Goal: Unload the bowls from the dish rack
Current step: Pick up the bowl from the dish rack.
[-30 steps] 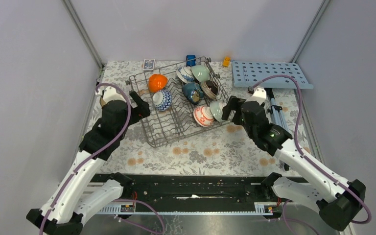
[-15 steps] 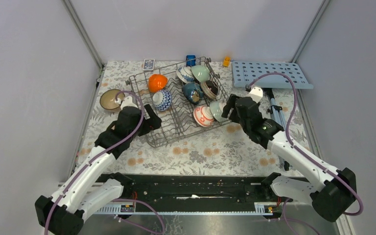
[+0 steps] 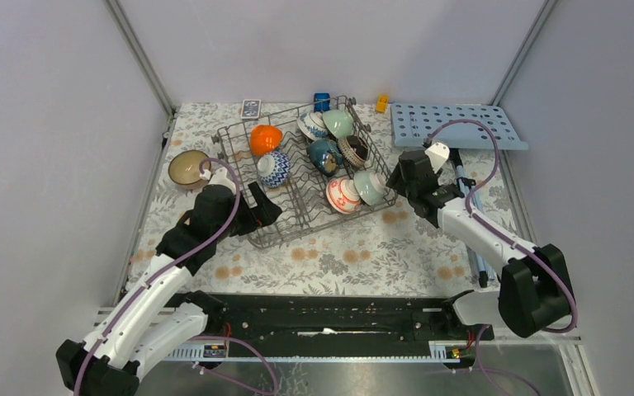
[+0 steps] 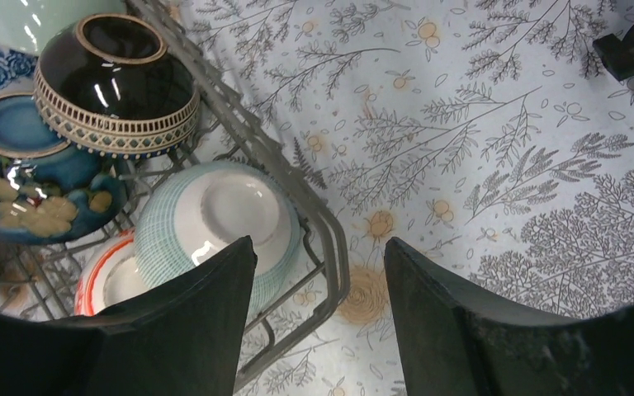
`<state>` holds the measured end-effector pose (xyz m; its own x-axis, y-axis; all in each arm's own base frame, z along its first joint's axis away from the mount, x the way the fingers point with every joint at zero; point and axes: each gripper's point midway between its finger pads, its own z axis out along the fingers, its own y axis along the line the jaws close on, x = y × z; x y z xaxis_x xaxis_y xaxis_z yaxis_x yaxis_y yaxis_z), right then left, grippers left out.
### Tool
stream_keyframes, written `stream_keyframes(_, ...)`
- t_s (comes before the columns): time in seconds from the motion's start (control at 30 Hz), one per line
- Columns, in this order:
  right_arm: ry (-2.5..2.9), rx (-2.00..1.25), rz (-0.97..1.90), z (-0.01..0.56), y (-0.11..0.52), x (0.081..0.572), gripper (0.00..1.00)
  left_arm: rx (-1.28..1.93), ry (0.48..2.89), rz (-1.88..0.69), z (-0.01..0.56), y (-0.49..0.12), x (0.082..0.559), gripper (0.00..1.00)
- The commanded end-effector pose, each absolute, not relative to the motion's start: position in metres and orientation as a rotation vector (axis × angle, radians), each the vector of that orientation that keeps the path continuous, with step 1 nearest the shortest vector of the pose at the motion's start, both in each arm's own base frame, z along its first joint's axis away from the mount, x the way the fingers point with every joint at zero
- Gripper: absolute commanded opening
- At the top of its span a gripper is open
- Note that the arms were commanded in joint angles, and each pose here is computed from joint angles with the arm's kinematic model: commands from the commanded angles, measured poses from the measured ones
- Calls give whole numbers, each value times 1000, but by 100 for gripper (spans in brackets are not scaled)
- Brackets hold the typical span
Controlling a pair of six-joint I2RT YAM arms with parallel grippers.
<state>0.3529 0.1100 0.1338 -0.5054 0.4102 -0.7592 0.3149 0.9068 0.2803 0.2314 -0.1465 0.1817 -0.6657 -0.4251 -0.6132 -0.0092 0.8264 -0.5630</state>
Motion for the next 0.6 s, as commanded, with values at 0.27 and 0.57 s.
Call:
stream_keyframes(0.27,2198,469,176,102,121,370,53,-273,2211,-766,182,-160,230,99)
stream_keyframes(0.57,2283,462,145,79,118,356,39,-248,2232,-808,178,-171,236,99)
